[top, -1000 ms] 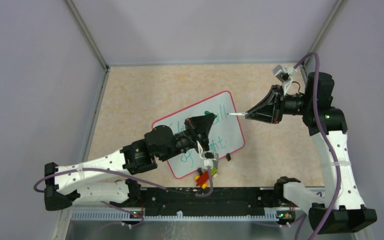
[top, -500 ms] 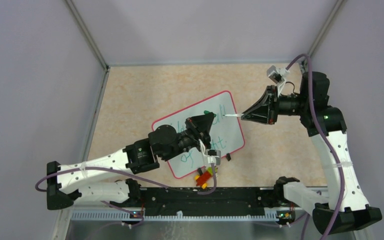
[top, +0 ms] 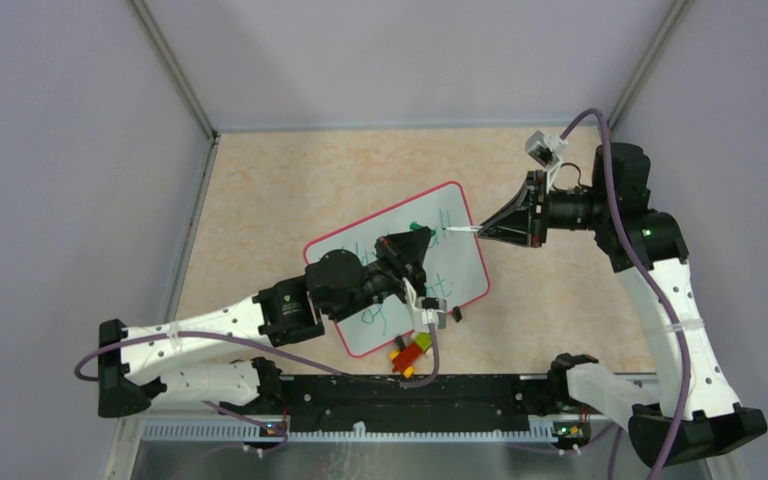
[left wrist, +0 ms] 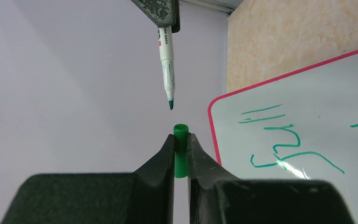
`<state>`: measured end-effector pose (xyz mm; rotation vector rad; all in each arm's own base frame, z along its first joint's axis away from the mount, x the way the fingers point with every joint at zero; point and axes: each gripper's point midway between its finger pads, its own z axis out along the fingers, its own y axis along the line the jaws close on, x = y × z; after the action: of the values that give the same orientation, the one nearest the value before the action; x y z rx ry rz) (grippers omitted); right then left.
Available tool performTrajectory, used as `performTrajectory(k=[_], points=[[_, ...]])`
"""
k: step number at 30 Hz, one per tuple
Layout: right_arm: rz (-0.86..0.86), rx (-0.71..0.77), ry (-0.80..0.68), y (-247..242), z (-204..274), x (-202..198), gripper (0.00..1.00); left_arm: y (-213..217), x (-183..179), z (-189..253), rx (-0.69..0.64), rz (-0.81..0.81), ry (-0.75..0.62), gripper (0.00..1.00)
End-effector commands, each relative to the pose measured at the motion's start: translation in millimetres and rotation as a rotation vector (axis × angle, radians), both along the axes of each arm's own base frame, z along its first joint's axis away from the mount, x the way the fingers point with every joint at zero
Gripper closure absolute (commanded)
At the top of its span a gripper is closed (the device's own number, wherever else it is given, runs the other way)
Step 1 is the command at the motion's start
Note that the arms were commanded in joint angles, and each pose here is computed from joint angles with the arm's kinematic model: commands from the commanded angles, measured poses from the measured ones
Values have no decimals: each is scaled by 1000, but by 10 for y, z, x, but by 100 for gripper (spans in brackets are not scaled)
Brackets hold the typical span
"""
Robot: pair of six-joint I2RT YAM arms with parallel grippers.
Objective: Write a sentence on the whiteboard
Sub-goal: Insert the whiteboard marker without the cap into the pen cap.
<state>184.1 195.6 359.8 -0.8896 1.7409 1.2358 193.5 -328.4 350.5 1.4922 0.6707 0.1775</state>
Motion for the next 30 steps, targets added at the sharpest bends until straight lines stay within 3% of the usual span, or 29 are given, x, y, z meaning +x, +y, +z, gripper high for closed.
performTrajectory(k=[1,30], points=[[9,5,-43,32,130,-14,100,-3,17,177,-61,8,0,100],[14,-38,-25,87,-34,1,100,-34,22,179,-66,6,6,100]])
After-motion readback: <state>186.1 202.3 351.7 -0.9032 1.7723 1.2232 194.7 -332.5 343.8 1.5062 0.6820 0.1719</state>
